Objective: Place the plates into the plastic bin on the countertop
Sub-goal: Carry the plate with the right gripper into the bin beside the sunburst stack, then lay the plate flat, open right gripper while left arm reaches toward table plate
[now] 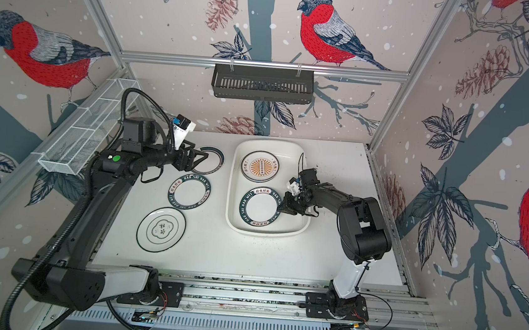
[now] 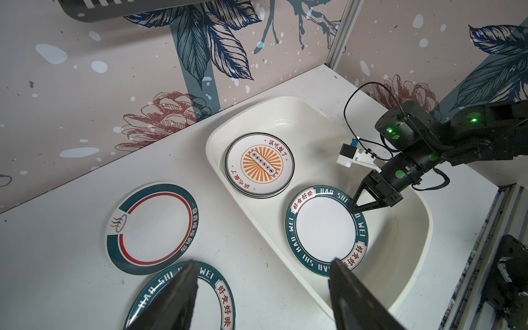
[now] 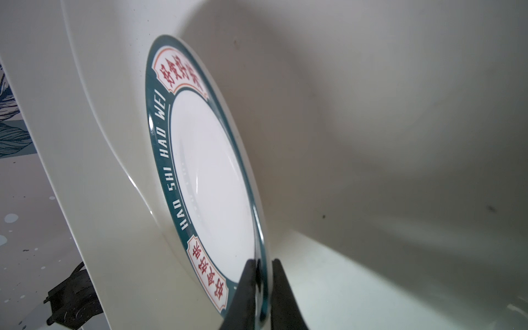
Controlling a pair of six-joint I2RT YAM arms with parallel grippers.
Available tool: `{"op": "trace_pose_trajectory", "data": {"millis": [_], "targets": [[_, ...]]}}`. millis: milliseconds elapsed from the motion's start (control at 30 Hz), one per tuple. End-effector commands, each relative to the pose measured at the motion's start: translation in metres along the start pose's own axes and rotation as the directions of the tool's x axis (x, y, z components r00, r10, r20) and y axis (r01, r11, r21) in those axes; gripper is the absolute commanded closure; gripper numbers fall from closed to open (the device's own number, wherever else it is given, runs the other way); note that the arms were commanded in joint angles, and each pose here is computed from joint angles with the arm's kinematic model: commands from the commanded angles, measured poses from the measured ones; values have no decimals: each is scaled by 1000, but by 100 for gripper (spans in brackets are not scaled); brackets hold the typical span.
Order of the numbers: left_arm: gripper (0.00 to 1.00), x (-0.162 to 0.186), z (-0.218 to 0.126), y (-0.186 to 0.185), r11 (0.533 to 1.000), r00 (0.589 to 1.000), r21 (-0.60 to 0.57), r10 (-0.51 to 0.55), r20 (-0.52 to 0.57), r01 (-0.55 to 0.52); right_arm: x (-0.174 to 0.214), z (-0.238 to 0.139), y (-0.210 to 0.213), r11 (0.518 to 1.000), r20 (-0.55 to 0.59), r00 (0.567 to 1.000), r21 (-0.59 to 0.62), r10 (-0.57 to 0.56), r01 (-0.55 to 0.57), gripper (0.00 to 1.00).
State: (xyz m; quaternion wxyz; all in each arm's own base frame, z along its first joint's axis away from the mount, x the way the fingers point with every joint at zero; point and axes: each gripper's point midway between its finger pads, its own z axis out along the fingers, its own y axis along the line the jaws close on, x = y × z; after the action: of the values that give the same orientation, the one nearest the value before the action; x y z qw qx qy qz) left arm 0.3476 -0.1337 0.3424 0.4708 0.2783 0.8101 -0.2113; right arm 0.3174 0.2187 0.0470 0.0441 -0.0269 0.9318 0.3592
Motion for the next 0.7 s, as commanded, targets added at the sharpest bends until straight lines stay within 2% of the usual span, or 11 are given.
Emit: {"op": "trace_pose_trajectory", "data": {"millis": [0, 133, 333, 500, 667], "targets": [[28, -9, 0, 2, 999, 999, -8, 34, 36, -33, -1, 1, -2, 1000, -4, 1000, 13, -18, 18, 86], [27, -6, 3, 4, 1000, 999, -13, 17, 30, -17, -2, 2, -4, 999, -7, 1000, 27, -19, 19, 84], [19, 5, 12, 15, 997, 998, -56, -61, 10, 62, -5, 1, -6, 999, -6, 1000, 44, -20, 20, 81], [16, 11, 17, 24, 990, 994, -91, -110, -6, 109, -6, 2, -8, 998, -4, 1000, 57, -15, 15, 78], [6, 10, 16, 29, 984, 991, -123, -131, 11, 132, -8, -2, -8, 997, 1, 1000, 76, -23, 23, 76]]}}
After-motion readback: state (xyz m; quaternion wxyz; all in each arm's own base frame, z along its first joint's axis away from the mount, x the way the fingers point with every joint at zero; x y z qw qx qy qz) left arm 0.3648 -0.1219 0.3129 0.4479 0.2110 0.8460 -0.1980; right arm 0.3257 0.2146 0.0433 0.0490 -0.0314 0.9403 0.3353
